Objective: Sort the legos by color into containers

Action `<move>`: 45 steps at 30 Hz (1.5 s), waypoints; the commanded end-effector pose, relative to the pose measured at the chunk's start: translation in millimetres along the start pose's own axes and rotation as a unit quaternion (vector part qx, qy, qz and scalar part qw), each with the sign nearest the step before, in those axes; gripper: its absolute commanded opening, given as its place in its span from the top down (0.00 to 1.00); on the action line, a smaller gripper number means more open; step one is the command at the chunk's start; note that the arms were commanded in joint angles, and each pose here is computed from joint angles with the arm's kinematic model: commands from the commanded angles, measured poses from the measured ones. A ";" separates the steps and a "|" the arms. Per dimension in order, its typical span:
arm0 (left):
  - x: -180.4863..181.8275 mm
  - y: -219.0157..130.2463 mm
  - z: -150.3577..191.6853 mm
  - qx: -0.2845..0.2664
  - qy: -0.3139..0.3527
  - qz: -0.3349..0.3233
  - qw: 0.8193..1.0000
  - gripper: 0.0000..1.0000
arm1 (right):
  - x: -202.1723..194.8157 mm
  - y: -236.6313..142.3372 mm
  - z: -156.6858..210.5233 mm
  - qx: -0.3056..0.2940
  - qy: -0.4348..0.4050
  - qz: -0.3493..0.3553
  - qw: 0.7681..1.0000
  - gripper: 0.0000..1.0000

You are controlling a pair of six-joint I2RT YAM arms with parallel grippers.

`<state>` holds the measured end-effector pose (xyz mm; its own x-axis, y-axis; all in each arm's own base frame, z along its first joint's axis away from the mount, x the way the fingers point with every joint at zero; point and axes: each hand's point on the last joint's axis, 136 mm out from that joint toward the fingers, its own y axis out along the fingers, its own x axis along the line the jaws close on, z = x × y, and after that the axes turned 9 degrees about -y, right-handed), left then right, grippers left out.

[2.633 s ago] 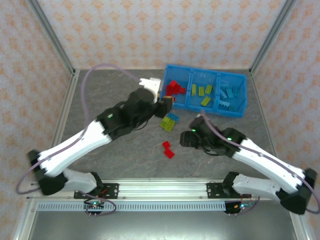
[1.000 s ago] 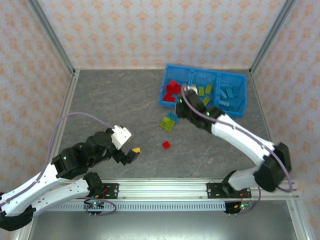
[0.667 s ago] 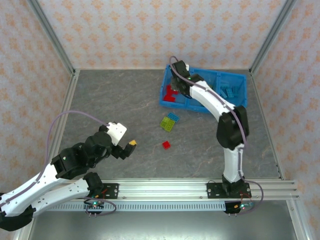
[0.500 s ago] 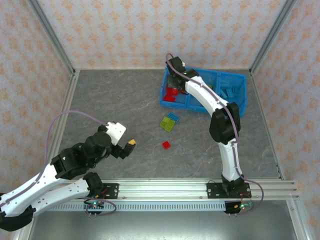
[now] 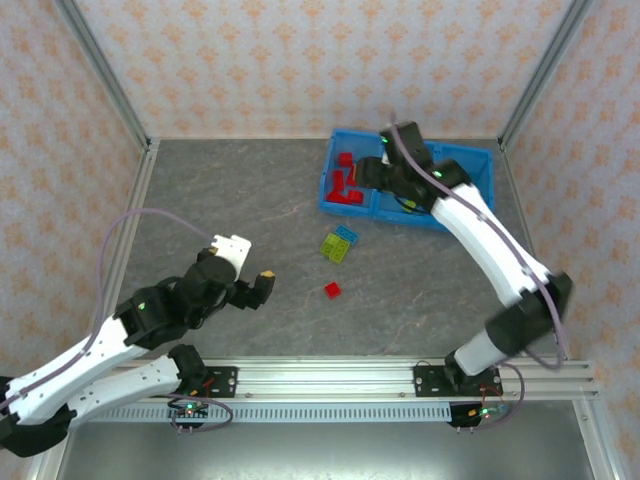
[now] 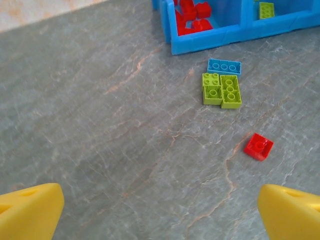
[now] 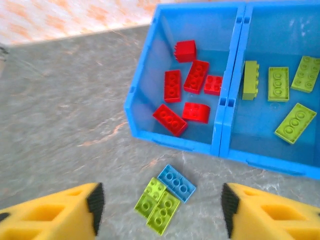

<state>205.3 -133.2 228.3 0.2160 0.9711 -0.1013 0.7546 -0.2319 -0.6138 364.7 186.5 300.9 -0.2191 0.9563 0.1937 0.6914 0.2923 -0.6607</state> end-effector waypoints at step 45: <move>-131.7 199.9 95.4 0.225 -0.286 -0.162 0.917 0.33 | -48.4 -101.7 183.3 0.058 0.094 -0.042 0.993 0.01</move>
<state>254.0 -312.0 21.7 -0.4655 0.8700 -0.1623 0.2935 -0.0212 -0.9557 184.0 108.0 227.9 -0.1414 0.9215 0.3617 0.6055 0.3696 -0.7048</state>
